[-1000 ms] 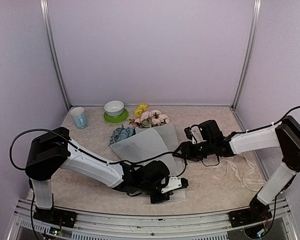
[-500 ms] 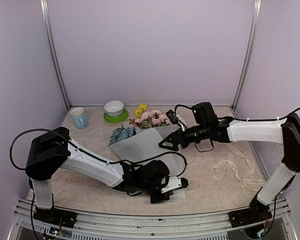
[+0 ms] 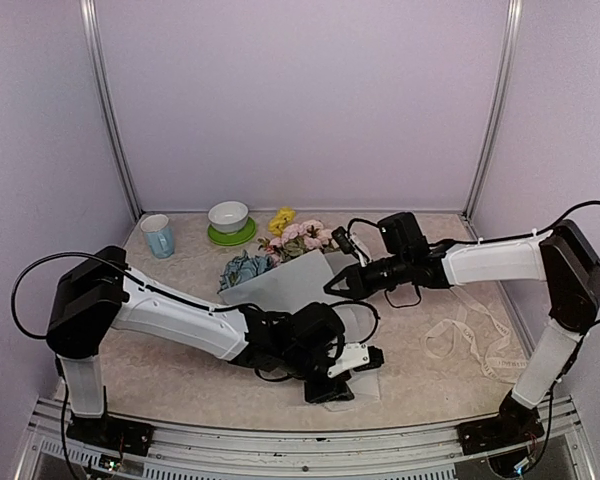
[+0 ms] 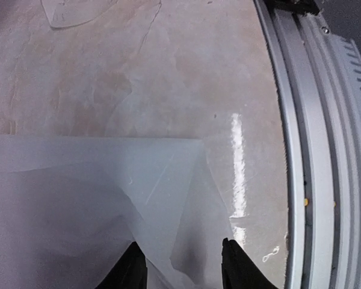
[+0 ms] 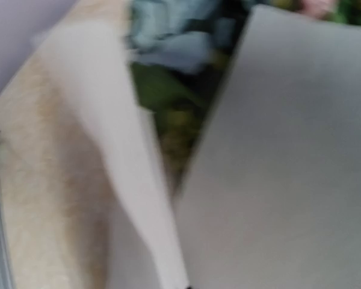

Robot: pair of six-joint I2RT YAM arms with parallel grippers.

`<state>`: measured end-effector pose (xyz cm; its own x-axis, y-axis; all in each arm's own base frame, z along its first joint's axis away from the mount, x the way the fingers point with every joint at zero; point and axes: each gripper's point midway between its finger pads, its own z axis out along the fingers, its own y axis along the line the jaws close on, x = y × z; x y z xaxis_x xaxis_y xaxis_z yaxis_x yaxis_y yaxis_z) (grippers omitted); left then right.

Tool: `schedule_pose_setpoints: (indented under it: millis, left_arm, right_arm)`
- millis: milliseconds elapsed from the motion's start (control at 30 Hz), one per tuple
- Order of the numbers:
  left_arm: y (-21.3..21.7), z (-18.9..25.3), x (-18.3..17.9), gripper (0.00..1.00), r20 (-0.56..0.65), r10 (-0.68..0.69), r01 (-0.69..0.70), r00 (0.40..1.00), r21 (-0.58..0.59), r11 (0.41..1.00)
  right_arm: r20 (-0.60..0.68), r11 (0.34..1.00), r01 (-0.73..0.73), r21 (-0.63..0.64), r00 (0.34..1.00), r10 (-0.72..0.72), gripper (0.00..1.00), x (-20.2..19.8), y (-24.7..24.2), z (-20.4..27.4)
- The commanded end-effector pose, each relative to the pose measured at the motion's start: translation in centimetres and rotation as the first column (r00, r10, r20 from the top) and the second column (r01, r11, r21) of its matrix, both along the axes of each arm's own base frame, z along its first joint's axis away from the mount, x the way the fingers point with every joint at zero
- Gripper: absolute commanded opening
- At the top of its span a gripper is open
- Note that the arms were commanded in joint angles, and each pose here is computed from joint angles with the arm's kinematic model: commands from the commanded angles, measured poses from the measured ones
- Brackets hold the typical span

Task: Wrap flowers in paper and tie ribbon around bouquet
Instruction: Pass from the left arm to the right, then press the fold line on the folded bouquet.

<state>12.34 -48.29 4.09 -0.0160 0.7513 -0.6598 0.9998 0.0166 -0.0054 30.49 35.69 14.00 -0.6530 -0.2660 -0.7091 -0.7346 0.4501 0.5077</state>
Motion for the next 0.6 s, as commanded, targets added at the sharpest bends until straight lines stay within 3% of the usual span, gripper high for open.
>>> schedule_pose_setpoints:
  millis: [0,100,167,233,300,400,567]
  left_arm:
    - [-1.5,6.8,-2.2,0.43,-0.111,-0.098,0.086,0.989,-0.107,0.991]
    - [-1.3,11.4,-2.4,0.43,-0.158,-0.163,0.124,0.974,-0.233,0.965]
    - [0.1,13.5,-0.6,0.42,-0.187,-0.124,0.06,0.975,-0.317,0.946]
    - [1.0,11.6,2.7,0.37,-0.15,0.038,-0.079,0.988,-0.276,0.958]
    - [1.0,8.1,5.3,0.28,-0.07,0.164,-0.172,0.984,-0.147,0.974]
    - [-0.5,4.7,5.9,0.2,-0.007,0.186,-0.186,0.982,-0.015,0.982]
    - [-2.9,7.4,4.5,0.25,-0.041,0.099,-0.105,0.994,-0.162,0.981]
  right_arm:
    - [-0.054,0.994,0.109,-0.023,0.992,-0.11,0.0,2.1,-1.7,-2.8]
    - [-0.073,0.994,0.113,0.0,0.991,-0.113,0.0,2.3,-1.9,-3.2]
    - [-0.084,0.994,0.106,0.007,0.991,-0.105,0.0,2.3,-1.6,-3.4]
    - [-0.097,0.995,0.103,0.013,0.99,-0.101,0.0,2.3,-1.5,-3.5]
    - [-0.105,0.994,0.107,0.019,0.989,-0.105,0.0,2.1,-1.5,-3.8]
    - [-0.114,0.993,0.113,0.021,0.987,-0.11,0.0,2.0,-1.6,-4.1]
    - [-0.111,0.991,0.131,0.017,0.986,-0.128,0.0,2.0,-1.9,-4.0]
